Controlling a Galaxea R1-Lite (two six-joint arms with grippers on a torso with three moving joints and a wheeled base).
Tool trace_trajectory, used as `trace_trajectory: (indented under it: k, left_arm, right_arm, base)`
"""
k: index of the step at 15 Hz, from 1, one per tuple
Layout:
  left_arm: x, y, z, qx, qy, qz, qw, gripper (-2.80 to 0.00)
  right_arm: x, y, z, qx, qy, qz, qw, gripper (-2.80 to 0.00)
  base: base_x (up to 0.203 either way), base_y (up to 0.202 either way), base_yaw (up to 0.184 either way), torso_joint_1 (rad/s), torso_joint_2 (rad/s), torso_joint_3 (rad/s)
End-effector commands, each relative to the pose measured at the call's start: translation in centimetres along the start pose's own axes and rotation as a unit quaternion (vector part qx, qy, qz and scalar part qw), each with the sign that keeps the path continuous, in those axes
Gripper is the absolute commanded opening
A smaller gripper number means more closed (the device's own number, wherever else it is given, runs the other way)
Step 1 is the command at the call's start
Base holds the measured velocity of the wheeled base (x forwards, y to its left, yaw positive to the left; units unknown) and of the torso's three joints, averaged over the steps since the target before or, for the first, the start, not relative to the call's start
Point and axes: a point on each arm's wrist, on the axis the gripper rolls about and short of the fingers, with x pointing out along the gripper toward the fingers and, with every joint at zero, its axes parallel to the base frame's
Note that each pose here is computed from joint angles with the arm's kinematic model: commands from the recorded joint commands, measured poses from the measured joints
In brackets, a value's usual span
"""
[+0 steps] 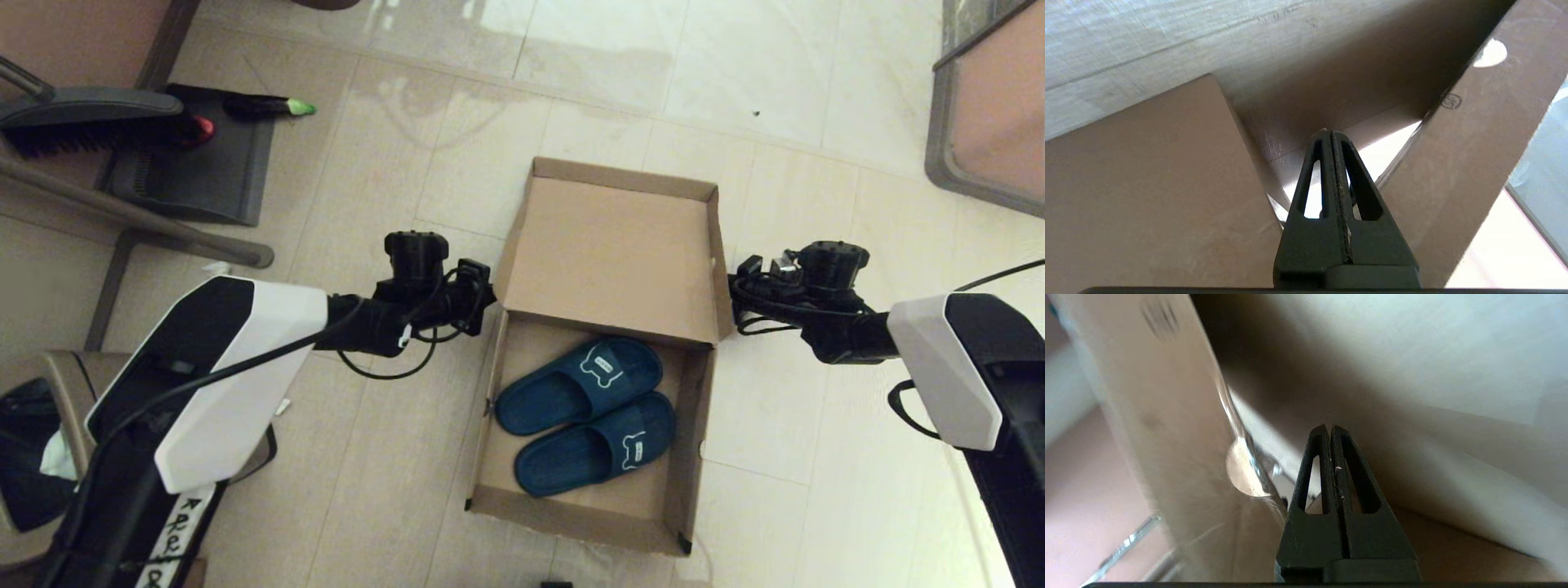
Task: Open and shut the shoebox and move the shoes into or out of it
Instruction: Close the shoe box
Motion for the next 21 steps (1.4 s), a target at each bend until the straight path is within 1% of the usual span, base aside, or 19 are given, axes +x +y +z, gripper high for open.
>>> trace_trajectory:
  k: [1, 4, 6, 7, 9, 11, 13, 16, 18, 21]
  left_arm:
    - [0.0, -0.3, -0.3, -0.003, 0.003, -0.003, 1.0, -2.8]
    - [0.2, -0.3, -1.0, -0.002, 0.01, -0.002, 0.9999, -2.8]
    - [0.3, -0.5, -1.4, 0.0, 0.014, -0.004, 0.9999, -2.8]
    - [0.3, -0.5, -1.4, 0.0, 0.014, -0.005, 0.9999, -2.8]
    - [0.4, -0.7, -1.9, 0.001, 0.019, -0.006, 0.9998, -2.8]
    - [0.2, -1.2, -2.1, 0.002, 0.02, -0.012, 0.9997, -2.8]
    - [-0.2, -1.9, -2.1, 0.004, 0.019, -0.018, 0.9996, -2.8]
    - [-0.7, -2.9, -2.0, 0.006, 0.015, -0.028, 0.9995, -2.8]
    - [-1.1, -3.7, -2.1, 0.008, 0.015, -0.035, 0.9992, -2.8]
    - [-1.4, -4.2, -2.3, 0.007, 0.015, -0.038, 0.9991, -2.8]
  right_arm:
    - [0.7, 0.2, -0.7, 0.001, 0.011, 0.005, 1.0, -2.8]
    - [1.0, 0.5, -1.0, -0.003, 0.014, 0.015, 1.0, -2.8]
    - [0.8, 0.8, -0.9, 0.002, 0.016, 0.021, 1.0, -2.8]
    - [0.8, 1.1, -0.8, 0.011, 0.016, 0.029, 0.999, -2.8]
    - [0.5, 1.8, -0.5, 0.04, 0.024, 0.058, 0.997, -2.8]
    - [0.1, 2.4, -0.3, 0.052, 0.053, 0.081, 0.994, -2.8]
    - [0.0, 3.1, -0.4, 0.043, 0.079, 0.092, 0.992, -2.8]
    - [-0.3, 4.4, -0.5, 0.031, 0.102, 0.101, 0.989, -2.8]
    - [-0.9, 5.3, -0.3, 0.019, 0.129, 0.11, 0.985, -2.8]
    - [-1.7, 6.8, 0.0, 0.02, 0.144, 0.129, 0.981, -2.8]
  base:
    - [0.0, 0.0, 0.0, 0.0, 0.0, 0.0]
    - [0.0, 0.0, 0.0, 0.0, 0.0, 0.0]
    - [0.0, 0.0, 0.0, 0.0, 0.0, 0.0]
    - [0.0, 0.0, 0.0, 0.0, 0.0, 0.0]
    - [0.0, 0.0, 0.0, 0.0, 0.0, 0.0]
    - [0.0, 0.0, 0.0, 0.0, 0.0, 0.0]
    - [0.0, 0.0, 0.0, 0.0, 0.0, 0.0]
    - [0.0, 0.0, 0.0, 0.0, 0.0, 0.0]
    - [0.0, 0.0, 0.0, 0.0, 0.0, 0.0]
    - [0.0, 0.0, 0.0, 0.0, 0.0, 0.0]
